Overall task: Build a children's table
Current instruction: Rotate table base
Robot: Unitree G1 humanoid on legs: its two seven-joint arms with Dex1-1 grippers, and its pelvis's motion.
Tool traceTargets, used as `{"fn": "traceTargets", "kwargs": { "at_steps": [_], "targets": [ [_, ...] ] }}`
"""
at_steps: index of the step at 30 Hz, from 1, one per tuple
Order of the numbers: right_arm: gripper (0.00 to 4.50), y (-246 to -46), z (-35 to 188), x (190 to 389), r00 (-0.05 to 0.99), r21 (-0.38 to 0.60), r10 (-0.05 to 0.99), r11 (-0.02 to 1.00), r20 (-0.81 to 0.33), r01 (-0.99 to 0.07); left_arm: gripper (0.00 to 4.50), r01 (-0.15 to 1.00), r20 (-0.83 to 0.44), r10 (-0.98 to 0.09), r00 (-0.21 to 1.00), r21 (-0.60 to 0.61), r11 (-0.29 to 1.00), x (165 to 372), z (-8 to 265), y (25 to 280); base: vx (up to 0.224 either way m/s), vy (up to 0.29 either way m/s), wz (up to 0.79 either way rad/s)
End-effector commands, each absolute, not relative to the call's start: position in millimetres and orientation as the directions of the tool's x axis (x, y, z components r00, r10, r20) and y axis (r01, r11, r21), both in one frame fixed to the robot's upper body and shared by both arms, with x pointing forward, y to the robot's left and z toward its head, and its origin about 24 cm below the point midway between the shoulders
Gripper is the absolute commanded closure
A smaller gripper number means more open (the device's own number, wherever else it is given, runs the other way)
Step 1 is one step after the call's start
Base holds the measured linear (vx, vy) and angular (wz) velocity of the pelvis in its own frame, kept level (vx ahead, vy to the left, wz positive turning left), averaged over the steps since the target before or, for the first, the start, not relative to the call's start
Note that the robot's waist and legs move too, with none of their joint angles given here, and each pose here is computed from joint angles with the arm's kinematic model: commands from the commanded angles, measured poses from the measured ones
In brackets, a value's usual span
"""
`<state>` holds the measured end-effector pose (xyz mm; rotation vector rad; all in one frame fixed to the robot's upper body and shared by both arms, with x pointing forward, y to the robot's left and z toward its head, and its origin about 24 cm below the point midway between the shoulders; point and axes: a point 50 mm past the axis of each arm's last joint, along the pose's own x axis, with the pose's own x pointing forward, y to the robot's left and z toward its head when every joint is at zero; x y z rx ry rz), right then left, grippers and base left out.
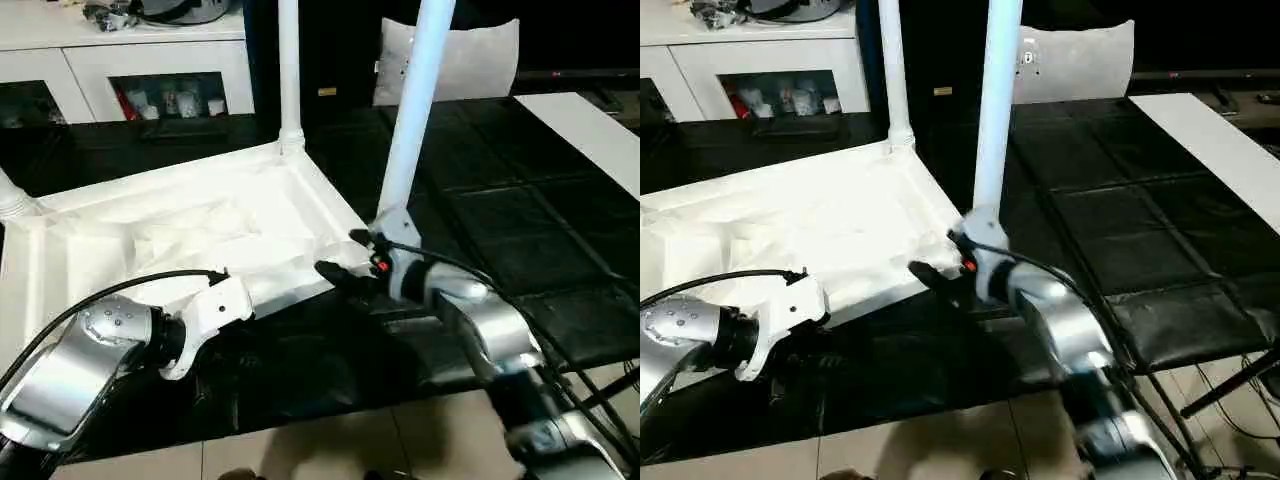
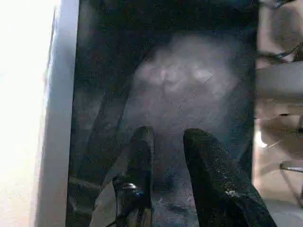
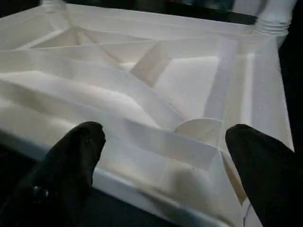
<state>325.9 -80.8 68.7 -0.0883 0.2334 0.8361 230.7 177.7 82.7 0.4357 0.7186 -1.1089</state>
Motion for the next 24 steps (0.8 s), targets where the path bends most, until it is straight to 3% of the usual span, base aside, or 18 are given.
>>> {"fn": "traceTargets", "kwargs": {
  "at_steps": [1, 5, 9, 12, 24],
  "targets": [
    [0.0, -85.7, 67.3, 337.7, 0.742, 0.002, 0.632, 0.762, -0.222, -0.648, 3.25, 0.906, -0.737, -0.615, 0.28, -0.01, 0.424, 227.7, 79.6, 177.2, 0.0, 0.0, 0.0],
    [0.0, -101.4, 67.0, 357.8, 0.905, 0.023, 0.383, 0.922, -0.187, -0.386, 3.25, 0.864, -0.75, -0.539, 0.382, 0.083, 0.497, 237.7, 76.4, 185.1, 0.0, 0.0, 0.0],
    [0.0, -116.4, 67.6, 364.9, 0.943, 0.054, 0.28, 0.96, -0.178, -0.275, 3.25, 0.843, -0.734, -0.521, 0.436, 0.129, 0.523, 244.8, 78.0, 186.9, 0.0, 0.0, 0.0],
    [0.0, -143.7, 71.8, 372.5, 0.977, 0.073, 0.151, 0.987, -0.152, -0.142, 3.25, 0.813, -0.712, -0.493, 0.5, 0.189, 0.551, 253.3, 79.8, 189.2, 0.0, 0.0, 0.0],
    [0.0, -212.0, 84.8, 379.6, 0.992, -0.016, -0.083, 0.997, -0.092, 0.082, 3.25, 0.734, -0.635, -0.444, 0.632, 0.308, 0.605, 271.0, 74.5, 186.8, 0.0, 0.0, 0.0]
  ]
}}
